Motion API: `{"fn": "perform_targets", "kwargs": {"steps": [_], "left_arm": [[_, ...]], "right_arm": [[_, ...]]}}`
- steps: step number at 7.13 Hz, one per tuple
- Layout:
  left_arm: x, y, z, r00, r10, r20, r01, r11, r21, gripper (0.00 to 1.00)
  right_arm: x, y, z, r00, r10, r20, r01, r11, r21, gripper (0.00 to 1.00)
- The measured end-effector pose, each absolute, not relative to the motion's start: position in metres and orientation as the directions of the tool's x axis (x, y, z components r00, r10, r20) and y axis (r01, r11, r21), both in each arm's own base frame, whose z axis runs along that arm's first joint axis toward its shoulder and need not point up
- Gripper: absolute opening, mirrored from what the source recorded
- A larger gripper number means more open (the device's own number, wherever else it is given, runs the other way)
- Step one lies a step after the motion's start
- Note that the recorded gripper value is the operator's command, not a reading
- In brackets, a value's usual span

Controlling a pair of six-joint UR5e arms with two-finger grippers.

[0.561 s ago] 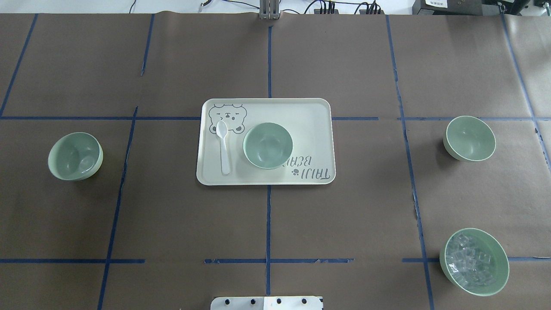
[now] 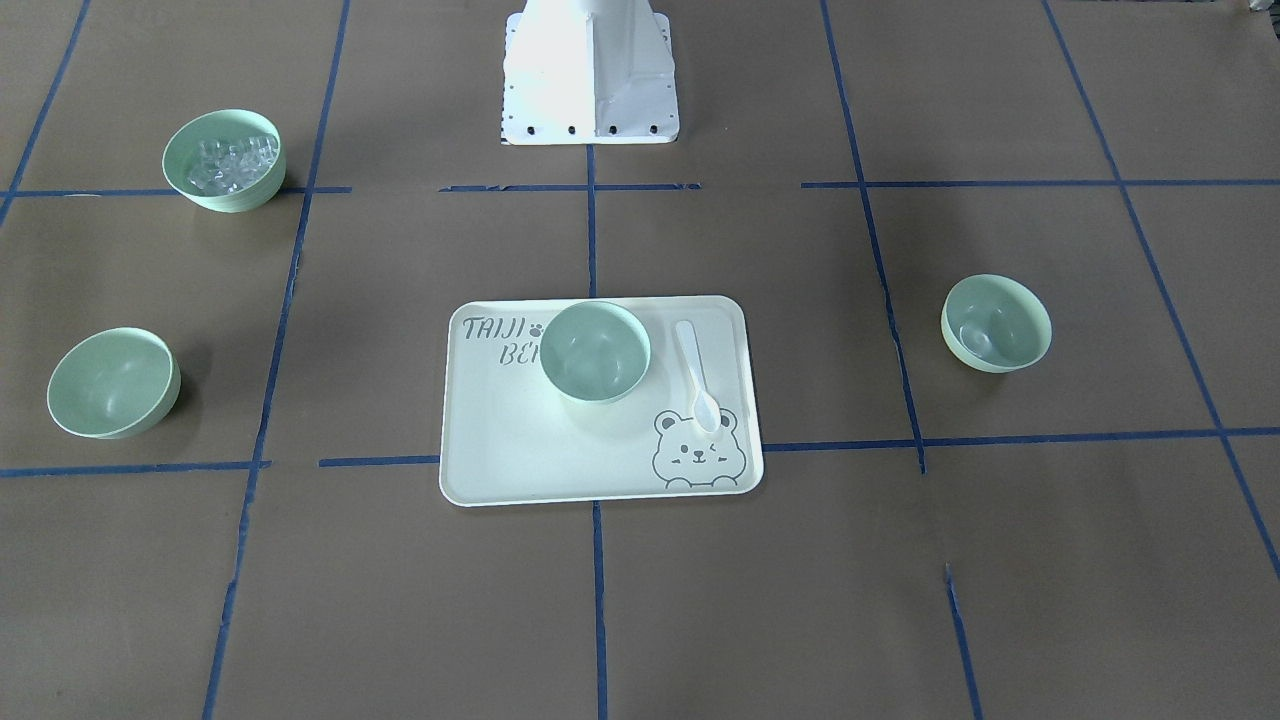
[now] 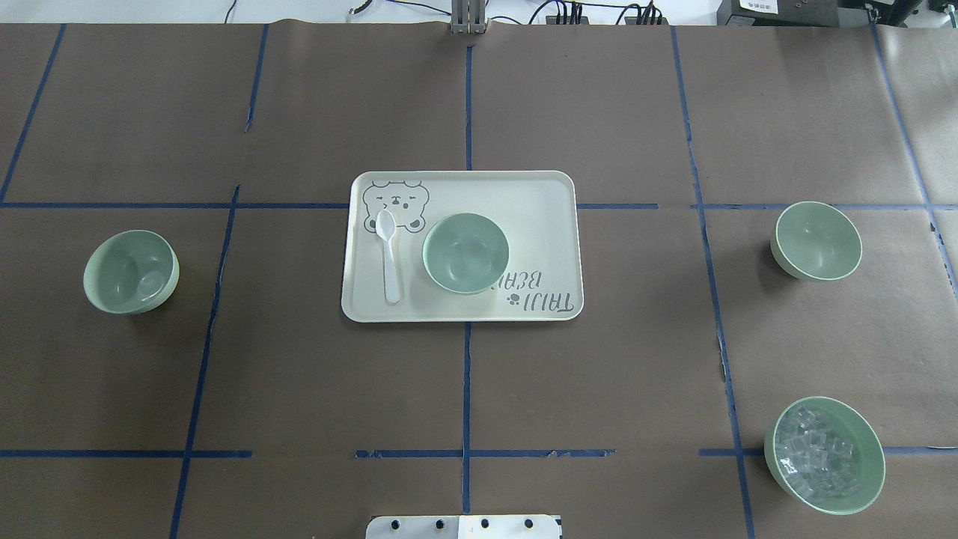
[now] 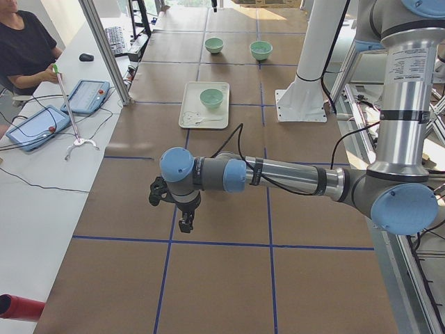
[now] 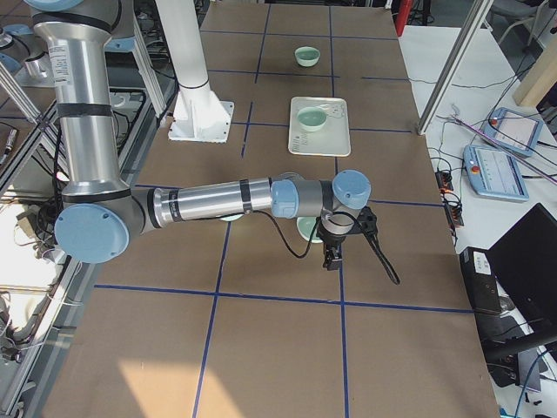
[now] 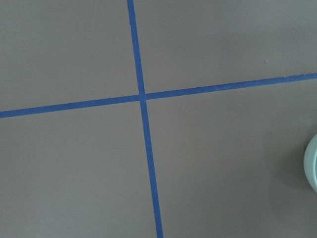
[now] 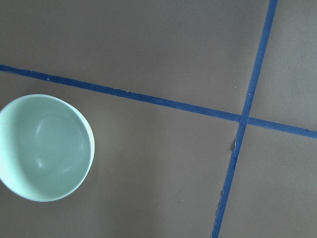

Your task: Stack green bowls together

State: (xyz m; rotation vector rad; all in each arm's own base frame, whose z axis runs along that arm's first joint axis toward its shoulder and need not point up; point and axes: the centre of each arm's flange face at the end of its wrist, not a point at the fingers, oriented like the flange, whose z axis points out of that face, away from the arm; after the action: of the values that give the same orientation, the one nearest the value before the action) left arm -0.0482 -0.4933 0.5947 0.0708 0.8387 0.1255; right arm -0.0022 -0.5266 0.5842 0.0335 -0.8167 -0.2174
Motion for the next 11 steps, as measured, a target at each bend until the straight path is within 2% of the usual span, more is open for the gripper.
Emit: {"fn": "perform_targets", "kwargs": {"steps": [3, 6, 9, 10, 11], "left_arm": [[-0.047, -0.497, 0.581, 0.662, 0.179, -0.728, -0.086, 0.983, 0.163, 1.0], [-0.044, -0.5, 0.572, 0.658, 0.263, -0.706, -0.088, 0.957, 0.275, 1.0], [-0.043, -0.501, 0.571, 0.656, 0.274, -0.703, -0.089, 0.954, 0.288, 1.0], [-0.042, -0.501, 0.571, 0.656, 0.275, -0.703, -0.09, 0.953, 0.289, 1.0], [-0.041, -0.501, 0.57, 0.655, 0.278, -0.703, -0.091, 0.952, 0.291, 1.0]], "right_arm": [[-0.036, -0.537, 0.591, 0.654, -0.218, 0.725, 0.145, 0.976, 0.162, 1.0], [-0.126, -0.529, 0.586, 0.635, -0.102, 0.766, 0.023, 0.993, 0.113, 1.0], [-0.171, -0.517, 0.598, 0.655, -0.087, 0.751, 0.034, 0.996, 0.085, 0.99], [-0.18, -0.514, 0.602, 0.658, -0.091, 0.747, 0.048, 0.996, 0.079, 0.92], [-0.187, -0.511, 0.607, 0.664, -0.095, 0.742, 0.061, 0.995, 0.073, 0.58]]}}
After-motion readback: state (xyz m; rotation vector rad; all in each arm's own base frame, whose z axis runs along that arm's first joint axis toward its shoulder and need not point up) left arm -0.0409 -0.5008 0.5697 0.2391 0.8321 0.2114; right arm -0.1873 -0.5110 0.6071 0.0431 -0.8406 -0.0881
